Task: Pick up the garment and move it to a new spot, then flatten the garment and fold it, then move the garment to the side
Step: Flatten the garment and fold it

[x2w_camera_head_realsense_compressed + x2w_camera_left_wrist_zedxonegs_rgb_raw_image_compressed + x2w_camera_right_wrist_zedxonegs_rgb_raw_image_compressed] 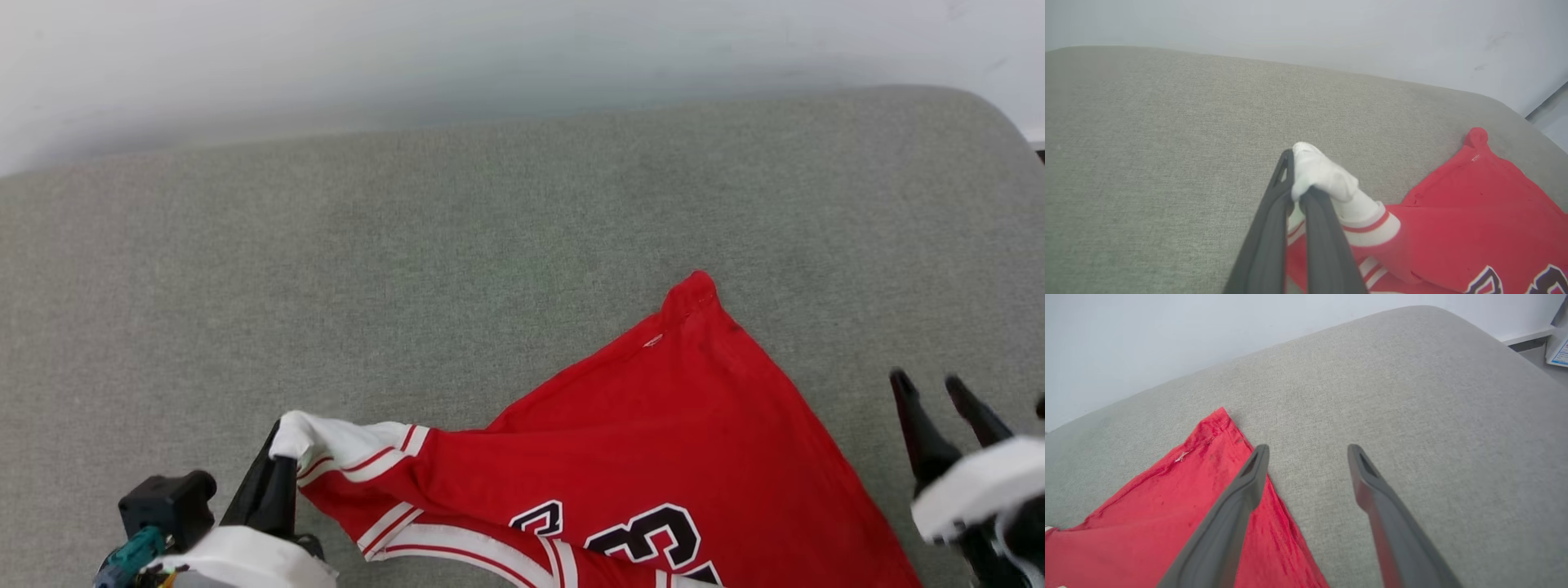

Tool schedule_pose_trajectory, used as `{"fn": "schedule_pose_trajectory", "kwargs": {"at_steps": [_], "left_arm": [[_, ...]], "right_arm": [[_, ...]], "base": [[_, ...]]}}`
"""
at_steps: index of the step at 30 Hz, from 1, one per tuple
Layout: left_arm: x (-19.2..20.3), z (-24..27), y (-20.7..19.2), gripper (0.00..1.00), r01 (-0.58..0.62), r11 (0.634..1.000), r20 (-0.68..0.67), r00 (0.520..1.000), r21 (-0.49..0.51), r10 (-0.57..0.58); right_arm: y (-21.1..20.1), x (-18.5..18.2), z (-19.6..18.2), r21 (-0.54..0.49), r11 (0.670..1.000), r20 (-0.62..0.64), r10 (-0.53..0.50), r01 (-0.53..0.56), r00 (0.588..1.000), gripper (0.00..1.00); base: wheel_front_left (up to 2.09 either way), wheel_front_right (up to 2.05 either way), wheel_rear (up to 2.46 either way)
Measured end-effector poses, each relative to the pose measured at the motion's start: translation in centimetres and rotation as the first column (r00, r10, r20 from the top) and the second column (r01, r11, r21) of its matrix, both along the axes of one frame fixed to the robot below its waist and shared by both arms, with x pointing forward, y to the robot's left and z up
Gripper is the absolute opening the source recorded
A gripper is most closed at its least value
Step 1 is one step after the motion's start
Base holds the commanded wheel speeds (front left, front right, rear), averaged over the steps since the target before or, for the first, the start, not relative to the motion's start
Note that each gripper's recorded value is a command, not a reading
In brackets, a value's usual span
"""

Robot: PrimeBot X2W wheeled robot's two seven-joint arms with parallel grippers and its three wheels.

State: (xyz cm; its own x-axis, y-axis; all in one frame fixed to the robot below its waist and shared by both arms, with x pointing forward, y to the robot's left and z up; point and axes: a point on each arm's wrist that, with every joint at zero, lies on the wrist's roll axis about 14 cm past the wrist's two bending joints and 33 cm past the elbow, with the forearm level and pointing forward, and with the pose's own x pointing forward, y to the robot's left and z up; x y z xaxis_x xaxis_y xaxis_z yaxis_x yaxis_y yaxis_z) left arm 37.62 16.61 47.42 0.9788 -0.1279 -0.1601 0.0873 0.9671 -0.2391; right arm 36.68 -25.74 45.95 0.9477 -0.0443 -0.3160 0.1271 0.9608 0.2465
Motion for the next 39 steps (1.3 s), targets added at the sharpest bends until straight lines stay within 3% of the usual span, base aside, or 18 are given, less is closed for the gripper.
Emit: {"fn": "schedule_pose_trajectory", "kwargs": {"at_steps": [3, 7, 16, 20, 25, 26, 27, 28, 29, 33, 39], "left_arm": [[0.8, 0.4, -0.6, 0.00, 0.016, 1.000, 0.017, 1.000, -0.003, -0.016], [2.0, 0.7, -1.5, 0.00, 0.049, 0.999, 0.034, 0.998, -0.005, -0.049], [3.9, -0.4, -2.0, 0.00, 0.063, 0.998, 0.033, 0.997, -0.017, -0.063], [4.2, -1.5, -1.7, 0.00, 0.056, 0.998, 0.011, 0.998, -0.021, -0.055], [4.4, -2.6, -1.2, 0.00, 0.038, 0.999, -0.011, 0.999, -0.021, -0.038], [4.5, -2.8, -1.0, 0.00, 0.032, 0.999, -0.015, 0.999, -0.023, -0.032], [4.4, -2.9, -1.0, 0.00, 0.029, 0.999, -0.020, 0.999, -0.023, -0.029], [4.4, -3.0, -0.9, 0.00, 0.028, 0.999, -0.024, 0.999, -0.021, -0.028], [4.3, -3.1, -0.9, 0.00, 0.027, 0.999, -0.026, 0.999, -0.019, -0.028], [4.3, -2.6, -0.8, 0.00, 0.033, 0.999, -0.017, 0.999, -0.011, -0.033], [5.2, 0.3, -0.8, 0.00, 0.035, 0.999, 0.070, 0.997, 0.000, -0.035]], "right_arm": [[1.4, 3.0, 0.2, 0.006, 0.998, 0.007, 0.065, -0.065, 0.998, 1.00], [3.3, 6.1, -1.6, -0.002, 0.979, -0.154, 0.199, -0.202, 0.968, 1.00], [7.8, 11.2, -4.5, 0.027, 0.891, -0.464, 0.413, -0.453, 0.784, 1.00], [9.7, 11.8, -7.0, 0.054, 0.854, -0.561, 0.455, -0.518, 0.691, 1.00], [10.8, 11.8, -9.7, 0.122, 0.834, -0.649, 0.477, -0.538, 0.592, 1.00], [10.9, 11.8, -10.0, 0.124, 0.830, -0.662, 0.478, -0.545, 0.578, 0.83], [11.0, 11.9, -10.1, 0.128, 0.827, -0.670, 0.479, -0.547, 0.567, 0.40], [11.1, 11.9, -10.1, 0.132, 0.826, -0.673, 0.480, -0.548, 0.562, 0.05], [11.1, 11.9, -10.1, 0.129, 0.824, -0.676, 0.479, -0.551, 0.559, 0.00], [11.6, 12.0, -9.5, 0.121, 0.824, -0.648, 0.488, -0.554, 0.584, 0.00], [10.4, 13.9, -5.9, 0.046, 0.872, -0.478, 0.448, -0.488, 0.755, 0.00]], "base": [[0.00, 0.00, 0.00], [0.00, 0.00, 0.00], [0.00, 0.00, 0.00], [0.00, 0.00, 0.00], [0.00, 0.00, 0.00], [0.00, 0.00, 0.00], [0.00, 0.00, 0.00], [0.00, 0.00, 0.00], [0.00, 0.00, 0.00], [0.00, 0.00, 0.00], [0.00, 0.00, 0.00]]}}
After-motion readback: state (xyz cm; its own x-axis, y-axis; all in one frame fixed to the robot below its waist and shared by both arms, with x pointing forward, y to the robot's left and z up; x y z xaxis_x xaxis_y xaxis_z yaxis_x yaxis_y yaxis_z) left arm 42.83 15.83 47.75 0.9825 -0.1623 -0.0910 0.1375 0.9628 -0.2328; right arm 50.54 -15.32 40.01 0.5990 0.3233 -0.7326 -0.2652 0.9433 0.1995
